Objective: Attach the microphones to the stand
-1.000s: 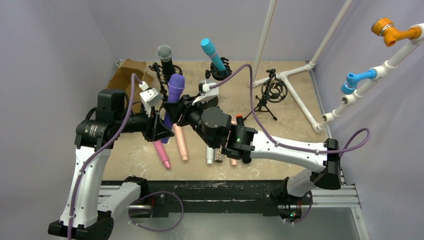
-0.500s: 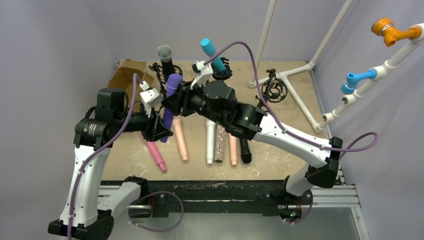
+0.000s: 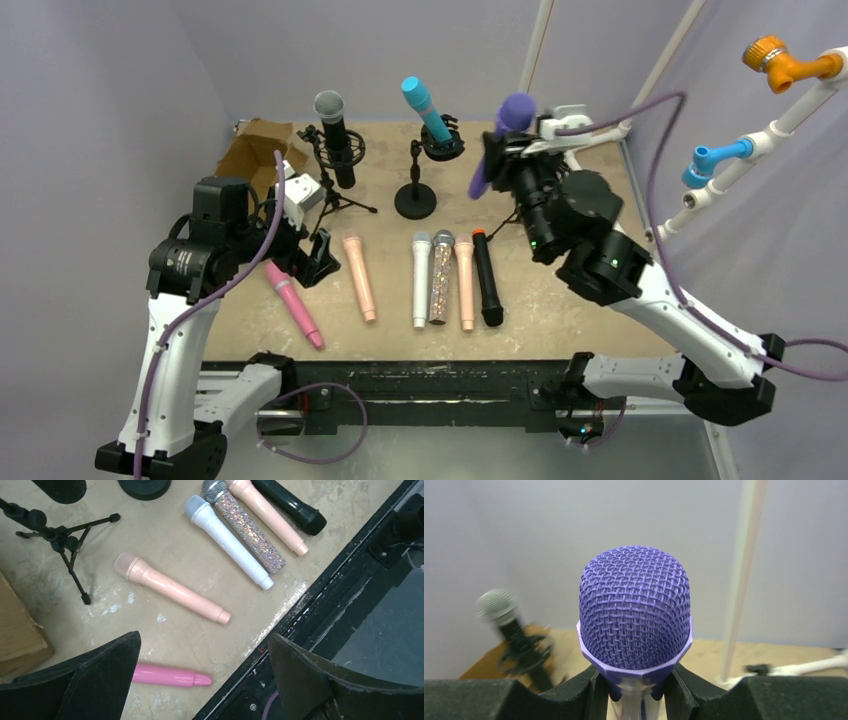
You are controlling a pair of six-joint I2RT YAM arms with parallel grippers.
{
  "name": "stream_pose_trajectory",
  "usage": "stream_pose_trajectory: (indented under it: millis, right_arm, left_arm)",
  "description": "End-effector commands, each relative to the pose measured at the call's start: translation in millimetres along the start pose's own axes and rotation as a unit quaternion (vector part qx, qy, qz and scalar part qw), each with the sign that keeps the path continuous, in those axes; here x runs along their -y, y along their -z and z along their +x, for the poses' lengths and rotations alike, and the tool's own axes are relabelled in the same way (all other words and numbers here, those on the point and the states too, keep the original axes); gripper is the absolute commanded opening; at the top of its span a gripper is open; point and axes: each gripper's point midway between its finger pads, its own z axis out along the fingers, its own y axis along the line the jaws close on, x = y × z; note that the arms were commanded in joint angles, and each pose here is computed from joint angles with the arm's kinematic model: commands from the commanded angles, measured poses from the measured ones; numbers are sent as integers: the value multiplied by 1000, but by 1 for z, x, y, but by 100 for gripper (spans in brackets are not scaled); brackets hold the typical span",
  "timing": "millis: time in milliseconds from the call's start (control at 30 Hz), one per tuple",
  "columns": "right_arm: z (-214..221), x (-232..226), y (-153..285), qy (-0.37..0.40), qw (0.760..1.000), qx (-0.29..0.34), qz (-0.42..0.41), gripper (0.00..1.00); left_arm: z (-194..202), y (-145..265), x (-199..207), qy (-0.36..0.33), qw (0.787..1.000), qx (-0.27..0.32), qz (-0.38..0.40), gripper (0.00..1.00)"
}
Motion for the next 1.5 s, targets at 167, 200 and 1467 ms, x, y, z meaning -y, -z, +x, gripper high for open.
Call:
stream_pose_trajectory:
  millis: [167, 200, 1467]
  right_arm:
    - [-46, 124, 4, 42, 975, 109, 188, 0]
    - [-46, 127, 2, 44, 974, 108, 194, 0]
    - [-7, 172, 0, 66, 959, 87, 260, 0]
  left_arm:
    - [-6, 3, -19, -3, 999, 11, -54, 100]
    - [-7, 3, -19, -2, 998, 11, -54, 100]
    - [2, -6, -25, 13, 998, -8, -55, 100]
